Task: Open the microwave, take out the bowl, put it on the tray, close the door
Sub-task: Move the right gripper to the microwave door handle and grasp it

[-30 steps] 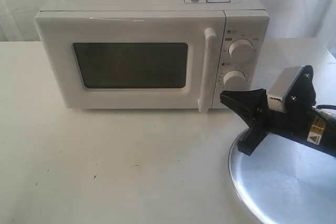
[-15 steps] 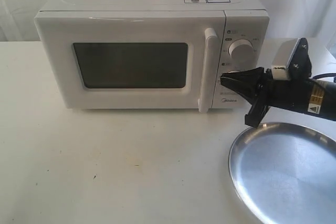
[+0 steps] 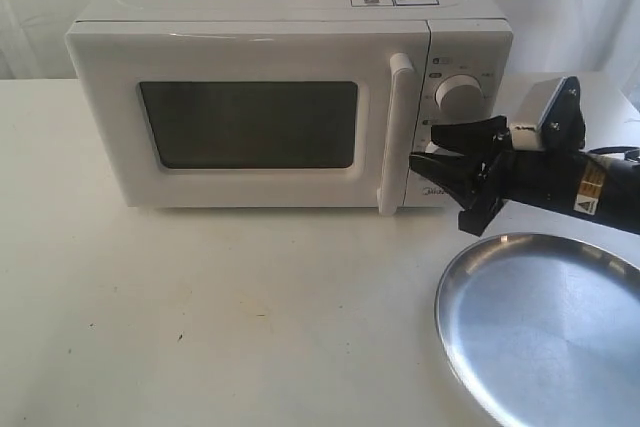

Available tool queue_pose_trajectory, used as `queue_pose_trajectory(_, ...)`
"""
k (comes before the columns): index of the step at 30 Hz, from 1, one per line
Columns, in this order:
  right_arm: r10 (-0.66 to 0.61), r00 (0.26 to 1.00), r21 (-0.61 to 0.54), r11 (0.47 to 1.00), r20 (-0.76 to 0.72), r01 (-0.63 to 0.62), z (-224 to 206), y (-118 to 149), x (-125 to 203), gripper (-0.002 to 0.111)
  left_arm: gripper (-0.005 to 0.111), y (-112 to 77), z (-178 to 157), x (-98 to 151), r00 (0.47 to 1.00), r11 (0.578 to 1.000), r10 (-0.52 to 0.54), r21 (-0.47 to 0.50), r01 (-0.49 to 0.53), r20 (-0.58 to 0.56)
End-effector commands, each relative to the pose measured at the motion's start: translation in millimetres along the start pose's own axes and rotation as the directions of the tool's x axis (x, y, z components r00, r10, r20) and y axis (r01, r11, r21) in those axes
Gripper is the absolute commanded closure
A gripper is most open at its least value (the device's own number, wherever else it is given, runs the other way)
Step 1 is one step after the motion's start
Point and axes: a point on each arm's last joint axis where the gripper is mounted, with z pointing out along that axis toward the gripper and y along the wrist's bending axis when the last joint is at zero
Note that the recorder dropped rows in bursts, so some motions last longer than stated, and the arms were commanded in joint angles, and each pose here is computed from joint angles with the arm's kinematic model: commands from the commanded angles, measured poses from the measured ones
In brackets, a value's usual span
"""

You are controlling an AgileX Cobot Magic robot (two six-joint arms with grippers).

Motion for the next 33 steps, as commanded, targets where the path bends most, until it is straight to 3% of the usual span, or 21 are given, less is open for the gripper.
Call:
queue_pose_trajectory(1, -0.019, 1.000, -0.056, 0.998, 0.007, 0.020, 24, 5, -11, 0.061, 0.107, -0.1, 0, 0, 1.000, 1.000, -0.009, 0.002, 0.009, 0.003)
queue_pose_trajectory(5, -0.009, 0.999, -0.058, 0.998, -0.047, 0.006, 40, 5, -10, 0.061, 0.107, -0.1, 0, 0, 1.000, 1.000, -0.009, 0.002, 0.009, 0.003)
queue_pose_trajectory(7, -0.003, 0.999, -0.054, 0.999, -0.049, 0.000, 40, 4, -8, 0.068, 0.107, -0.1, 0, 0, 1.000, 1.000, -0.009, 0.002, 0.009, 0.003)
queue_pose_trajectory(10, -0.003, 0.998, -0.039, 0.999, -0.069, 0.000, 41, 2, -7, 0.108, 0.107, -0.1, 0, 0, 1.000, 1.000, -0.009, 0.002, 0.009, 0.003)
queue_pose_trajectory(13, -0.031, 0.997, -0.066, 0.997, -0.067, 0.027, 42, 6, -7, 0.108, 0.107, -0.1, 0, 0, 1.000, 1.000, -0.009, 0.002, 0.009, 0.003)
queue_pose_trajectory(16, -0.086, 0.996, -0.271, 0.959, 0.018, 0.088, 39, 25, -13, 0.108, 0.107, -0.1, 0, 0, 1.000, 1.000, -0.009, 0.002, 0.009, 0.003)
queue_pose_trajectory(25, -0.059, 0.998, -0.258, 0.964, 0.005, 0.059, 34, 24, -10, 0.108, 0.107, -0.1, 0, 0, 1.000, 1.000, -0.009, 0.002, 0.009, 0.003)
queue_pose_trajectory(30, 0.025, 0.998, -0.096, 0.995, -0.052, -0.030, 35, 8, -7, 0.107, 0.107, -0.1, 0, 0, 1.000, 1.000, -0.009, 0.002, 0.009, 0.003)
queue_pose_trajectory(33, 0.007, 0.996, -0.085, 0.996, -0.093, -0.015, 35, 7, -3, 0.095, 0.107, -0.1, 0, 0, 1.000, 1.000, -0.009, 0.002, 0.009, 0.003)
